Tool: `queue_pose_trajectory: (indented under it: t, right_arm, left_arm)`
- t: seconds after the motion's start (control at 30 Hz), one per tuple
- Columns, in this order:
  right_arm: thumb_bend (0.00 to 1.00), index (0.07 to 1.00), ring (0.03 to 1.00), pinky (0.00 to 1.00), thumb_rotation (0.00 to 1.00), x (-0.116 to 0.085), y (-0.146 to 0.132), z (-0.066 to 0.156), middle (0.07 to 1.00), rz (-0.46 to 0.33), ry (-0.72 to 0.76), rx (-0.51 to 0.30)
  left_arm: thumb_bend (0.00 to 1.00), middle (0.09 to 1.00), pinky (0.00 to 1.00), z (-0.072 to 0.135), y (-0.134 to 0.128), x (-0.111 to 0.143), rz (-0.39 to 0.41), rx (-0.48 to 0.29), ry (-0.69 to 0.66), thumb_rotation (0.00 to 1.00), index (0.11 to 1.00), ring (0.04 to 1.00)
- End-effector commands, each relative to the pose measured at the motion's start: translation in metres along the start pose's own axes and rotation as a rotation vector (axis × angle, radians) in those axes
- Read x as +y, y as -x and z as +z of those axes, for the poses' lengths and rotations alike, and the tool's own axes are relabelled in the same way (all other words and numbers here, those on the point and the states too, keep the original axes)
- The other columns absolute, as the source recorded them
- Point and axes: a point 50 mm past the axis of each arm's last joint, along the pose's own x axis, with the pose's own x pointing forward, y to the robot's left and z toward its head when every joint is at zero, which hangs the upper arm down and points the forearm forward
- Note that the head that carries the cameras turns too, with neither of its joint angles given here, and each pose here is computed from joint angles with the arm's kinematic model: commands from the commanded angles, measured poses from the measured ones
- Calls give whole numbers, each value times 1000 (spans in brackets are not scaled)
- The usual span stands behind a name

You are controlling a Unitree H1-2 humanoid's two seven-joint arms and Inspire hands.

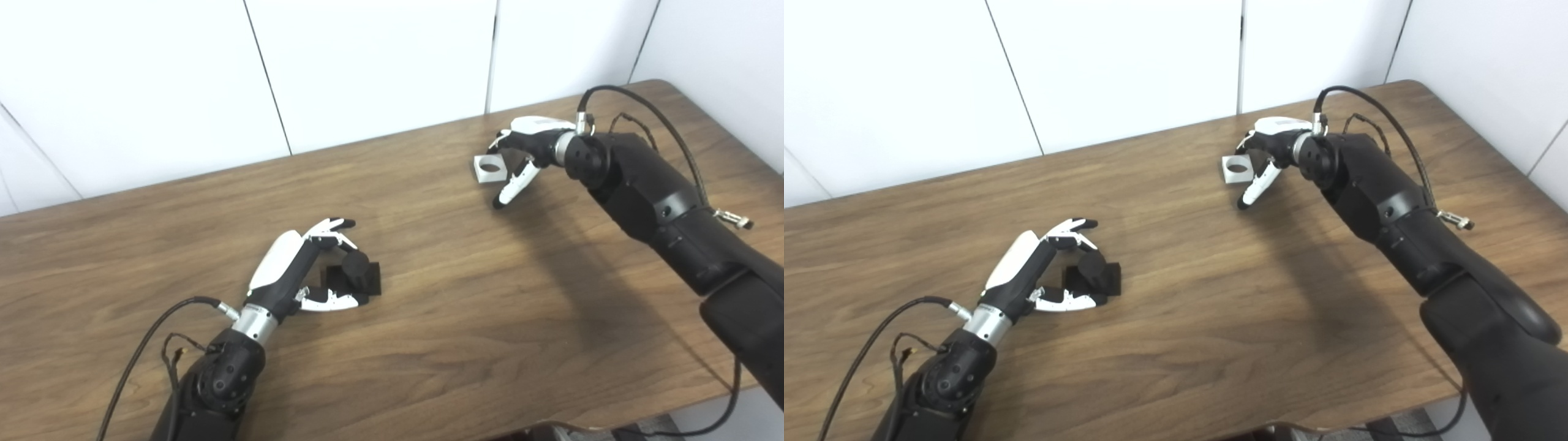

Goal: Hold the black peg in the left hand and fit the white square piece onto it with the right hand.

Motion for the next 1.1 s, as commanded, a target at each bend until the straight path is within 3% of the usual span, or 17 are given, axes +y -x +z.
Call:
queue_pose_trajectory:
  t: [0.0,0.13,0.23,0.3,0.37,0.43,0.6,1.07]
  right_arm:
    - [841,832,1000,1000,358,-21,1,4,983,-70,22,-12]
    - [831,819,990,1000,349,-15,-1,3,972,-88,20,-12]
    - [798,750,956,983,305,-11,-3,2,934,-124,21,-19]
    - [744,666,924,964,245,-7,-4,2,896,-156,29,-21]
    - [593,549,902,949,180,-5,-5,2,873,-187,31,-20]
    - [537,506,892,946,154,-3,-5,2,857,-215,33,-24]
    - [514,488,867,942,141,-2,-5,0,821,-258,64,-34]
    - [515,486,858,951,137,-7,-3,-5,805,-276,49,-49]
  left_arm:
    - [520,890,836,-16,13,-1,-68,84,-21,79,493,942]
    - [519,894,836,-16,14,-2,-72,82,-26,81,493,941]
    - [519,889,827,-16,15,-2,-70,84,-21,81,493,939]
    - [519,889,823,-16,15,-1,-71,86,-21,81,493,941]
    - [519,889,825,-16,16,-1,-70,86,-20,81,493,942]
    - [519,889,826,-15,15,-1,-68,84,-19,81,493,942]
    - [519,892,838,-14,15,0,-72,83,-24,81,493,943]
    - [519,892,838,-12,14,0,-72,92,-22,81,493,946]
